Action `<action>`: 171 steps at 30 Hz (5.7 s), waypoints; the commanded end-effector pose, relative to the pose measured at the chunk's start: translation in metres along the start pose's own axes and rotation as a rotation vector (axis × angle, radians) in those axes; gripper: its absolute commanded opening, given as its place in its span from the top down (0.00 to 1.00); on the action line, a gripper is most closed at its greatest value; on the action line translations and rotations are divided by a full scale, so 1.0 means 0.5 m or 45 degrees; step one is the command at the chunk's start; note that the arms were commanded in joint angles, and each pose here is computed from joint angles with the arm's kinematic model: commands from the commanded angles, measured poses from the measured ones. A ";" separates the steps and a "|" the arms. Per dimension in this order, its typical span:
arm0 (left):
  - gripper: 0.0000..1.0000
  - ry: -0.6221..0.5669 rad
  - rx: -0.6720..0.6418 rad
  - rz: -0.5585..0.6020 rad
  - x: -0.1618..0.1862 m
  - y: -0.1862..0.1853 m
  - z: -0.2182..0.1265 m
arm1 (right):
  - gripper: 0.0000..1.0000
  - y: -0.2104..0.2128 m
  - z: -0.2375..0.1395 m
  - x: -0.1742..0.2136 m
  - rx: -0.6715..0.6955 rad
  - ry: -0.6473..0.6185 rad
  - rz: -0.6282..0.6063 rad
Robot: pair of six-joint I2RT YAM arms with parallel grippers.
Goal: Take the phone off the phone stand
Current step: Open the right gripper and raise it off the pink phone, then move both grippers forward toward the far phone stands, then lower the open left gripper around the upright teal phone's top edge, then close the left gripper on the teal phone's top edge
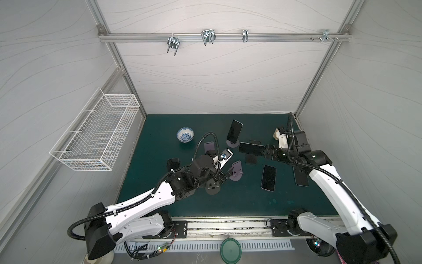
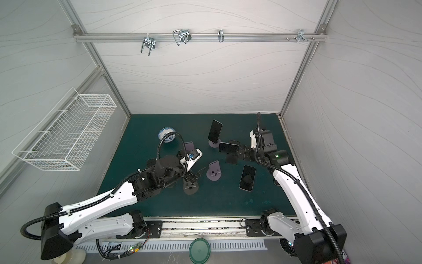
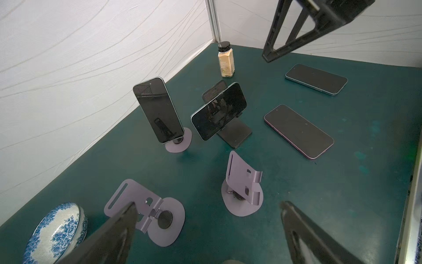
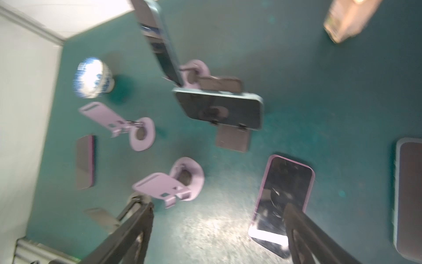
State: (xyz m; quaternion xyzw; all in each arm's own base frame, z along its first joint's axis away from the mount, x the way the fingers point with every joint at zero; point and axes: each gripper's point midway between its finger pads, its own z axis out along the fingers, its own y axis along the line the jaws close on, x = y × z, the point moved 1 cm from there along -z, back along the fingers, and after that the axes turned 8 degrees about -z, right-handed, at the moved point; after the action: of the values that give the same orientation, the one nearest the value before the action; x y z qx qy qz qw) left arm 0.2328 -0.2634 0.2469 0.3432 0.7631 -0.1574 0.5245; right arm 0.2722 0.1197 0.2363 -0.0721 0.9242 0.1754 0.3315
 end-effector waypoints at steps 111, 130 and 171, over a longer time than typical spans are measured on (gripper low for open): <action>0.01 0.011 0.097 -0.446 -0.059 0.251 0.551 | 0.07 0.064 0.060 -0.216 -0.300 -0.221 -0.117; 0.01 -0.016 0.034 -0.405 -0.058 0.249 0.579 | 0.06 0.052 0.050 -0.217 -0.281 -0.231 -0.111; 0.10 -0.002 0.059 -0.410 -0.035 0.240 0.623 | 0.05 0.038 0.062 -0.209 -0.262 -0.220 -0.105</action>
State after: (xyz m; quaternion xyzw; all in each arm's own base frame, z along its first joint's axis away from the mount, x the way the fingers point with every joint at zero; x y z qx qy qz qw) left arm 0.5256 -0.3635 0.1350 0.2229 0.8230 -0.2460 0.4609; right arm 0.3658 0.1534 0.2843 -0.1252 0.8684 0.2649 0.4000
